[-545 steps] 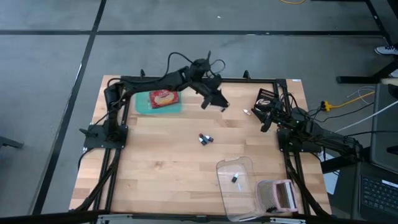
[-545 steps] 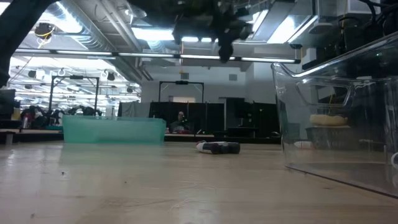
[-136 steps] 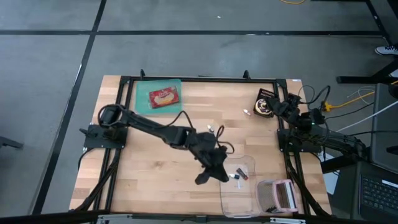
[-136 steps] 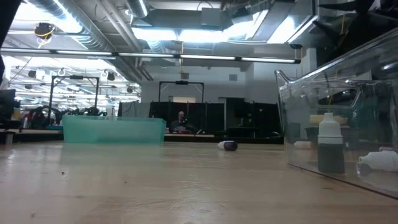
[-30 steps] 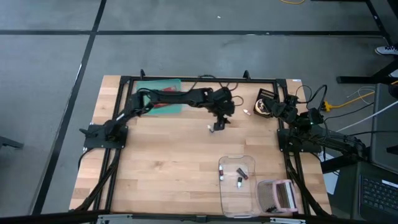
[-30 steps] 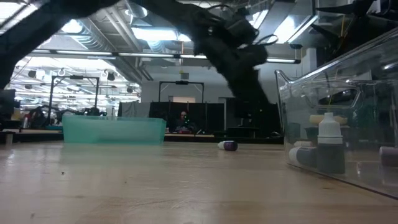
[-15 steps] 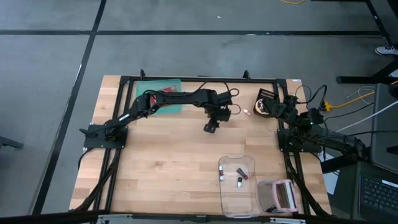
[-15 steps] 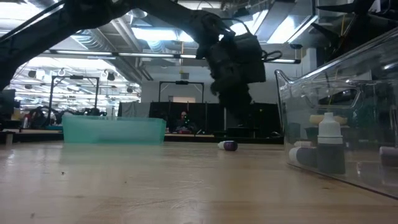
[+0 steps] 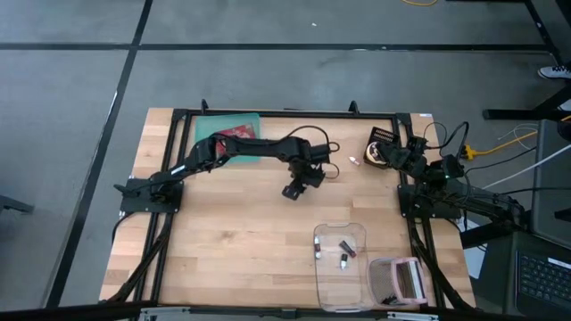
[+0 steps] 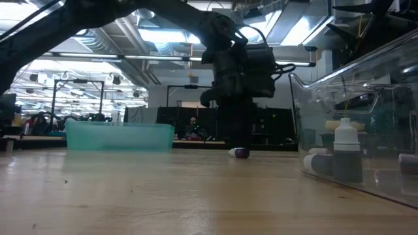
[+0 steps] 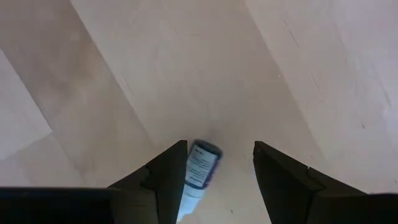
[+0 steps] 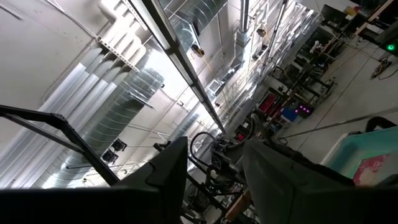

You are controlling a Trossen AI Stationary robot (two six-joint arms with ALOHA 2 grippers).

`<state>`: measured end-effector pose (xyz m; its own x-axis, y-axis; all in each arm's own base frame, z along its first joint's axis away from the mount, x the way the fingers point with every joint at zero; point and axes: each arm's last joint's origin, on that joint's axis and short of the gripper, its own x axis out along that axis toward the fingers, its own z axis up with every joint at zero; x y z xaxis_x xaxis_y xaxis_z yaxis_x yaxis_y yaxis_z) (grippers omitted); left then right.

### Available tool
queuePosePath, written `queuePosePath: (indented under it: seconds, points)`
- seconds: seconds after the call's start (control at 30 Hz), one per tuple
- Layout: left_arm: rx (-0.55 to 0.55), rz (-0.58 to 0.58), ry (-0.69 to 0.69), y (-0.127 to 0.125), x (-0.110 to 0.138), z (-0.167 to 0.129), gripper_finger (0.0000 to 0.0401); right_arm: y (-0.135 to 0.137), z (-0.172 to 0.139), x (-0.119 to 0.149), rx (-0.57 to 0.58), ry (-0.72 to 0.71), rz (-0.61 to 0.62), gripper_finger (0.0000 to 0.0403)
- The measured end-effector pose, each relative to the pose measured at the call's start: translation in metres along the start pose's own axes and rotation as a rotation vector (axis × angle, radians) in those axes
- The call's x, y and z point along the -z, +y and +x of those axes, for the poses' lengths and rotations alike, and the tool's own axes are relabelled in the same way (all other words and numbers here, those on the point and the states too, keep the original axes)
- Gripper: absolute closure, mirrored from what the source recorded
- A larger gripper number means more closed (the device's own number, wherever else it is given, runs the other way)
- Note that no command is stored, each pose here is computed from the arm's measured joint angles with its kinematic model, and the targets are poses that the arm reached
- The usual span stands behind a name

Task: Pick & Place Food Item
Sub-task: Put the purple food coloring bottle into the transparent bin

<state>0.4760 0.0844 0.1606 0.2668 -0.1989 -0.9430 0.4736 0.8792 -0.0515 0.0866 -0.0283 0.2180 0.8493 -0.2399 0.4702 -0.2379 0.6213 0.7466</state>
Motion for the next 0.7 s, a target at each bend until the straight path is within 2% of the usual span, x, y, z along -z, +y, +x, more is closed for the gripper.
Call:
queuePosePath:
  seconds: [0.13, 0.27, 0.5, 0.6, 0.7]
  points:
    - [-0.031, 0.007, 0.013, -0.001, 0.001, 0.008, 0.0222, 0.000, 0.000, 0.000, 0.002, 0.000, -0.003, 0.0247]
    - [-0.027, -0.038, 0.017, -0.001, 0.009, 0.016, 0.0227, 0.000, 0.000, 0.000, 0.002, 0.001, -0.003, 0.0247]
    - [-0.028, -0.091, 0.016, -0.001, 0.014, 0.021, 0.0286, -0.001, 0.000, 0.000, 0.009, 0.004, -0.003, 0.0247]
    - [-0.020, -0.181, -0.012, 0.001, 0.014, 0.022, 0.0324, -0.002, 0.000, 0.001, 0.022, 0.010, -0.002, 0.0247]
    - [0.029, -0.367, -0.088, 0.010, 0.015, 0.019, 0.0354, -0.003, 0.000, 0.001, 0.029, 0.012, -0.003, 0.0247]
